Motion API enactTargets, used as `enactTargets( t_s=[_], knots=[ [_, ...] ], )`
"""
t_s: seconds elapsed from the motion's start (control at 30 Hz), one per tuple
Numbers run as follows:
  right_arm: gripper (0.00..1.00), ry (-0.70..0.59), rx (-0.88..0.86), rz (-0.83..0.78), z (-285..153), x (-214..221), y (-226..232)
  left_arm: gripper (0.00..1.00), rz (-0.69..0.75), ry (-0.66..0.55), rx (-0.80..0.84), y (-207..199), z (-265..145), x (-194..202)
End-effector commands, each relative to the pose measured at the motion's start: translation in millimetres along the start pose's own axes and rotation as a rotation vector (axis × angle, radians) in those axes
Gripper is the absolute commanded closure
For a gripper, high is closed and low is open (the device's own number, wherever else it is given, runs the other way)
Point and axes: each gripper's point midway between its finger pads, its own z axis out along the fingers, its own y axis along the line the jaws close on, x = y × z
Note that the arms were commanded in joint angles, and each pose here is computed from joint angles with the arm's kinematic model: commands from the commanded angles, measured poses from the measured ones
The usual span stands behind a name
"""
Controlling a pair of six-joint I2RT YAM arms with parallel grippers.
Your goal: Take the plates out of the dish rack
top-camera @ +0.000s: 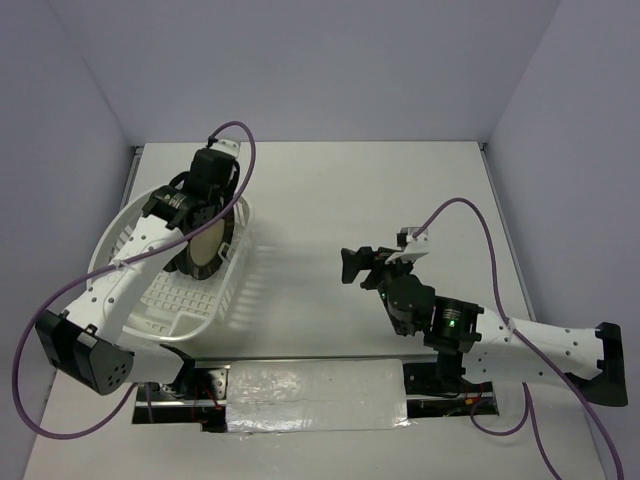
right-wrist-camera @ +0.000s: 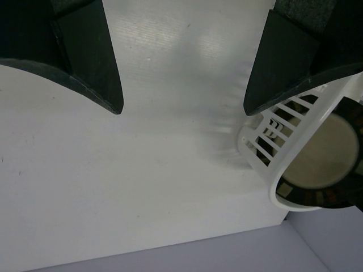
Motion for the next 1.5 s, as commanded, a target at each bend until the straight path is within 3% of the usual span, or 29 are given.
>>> enactTargets(
  t_s=[0.0, 0.27, 0.47, 0.9, 1.3, 1.47],
  knots=[
    [0.06, -0.027, -0.004, 0.042, -0.7, -20.1, 8.4, 0.45, 0.015, -0.014, 0.034, 10.2, -11.1, 3.4],
    [0.05, -0.011, -0.003, 0.024, 0.3, -16.5, 9.7, 0.47, 0.026, 0.063, 0.031, 14.5, 1.3, 21.4],
    [0.05, -0.017, -0.004, 0.029, 0.1, -17.6, 9.5, 0.43, 0.032, 0.076, 0.009, 17.9, 3.0, 32.3],
    [0.05, -0.008, -0.006, 0.013, 1.3, -15.4, 11.6, 0.48, 0.084, 0.150, -0.009, 12.0, 23.2, 49.0],
    [0.04, 0.008, 0.008, -0.020, 4.4, -10.7, 13.3, 0.60, 0.124, 0.219, -0.046, 11.6, 40.6, 58.9],
    [0.04, 0.012, 0.009, -0.025, 5.4, -9.6, 14.7, 0.76, 0.120, 0.208, -0.063, 14.9, 39.7, 55.4]
  ],
)
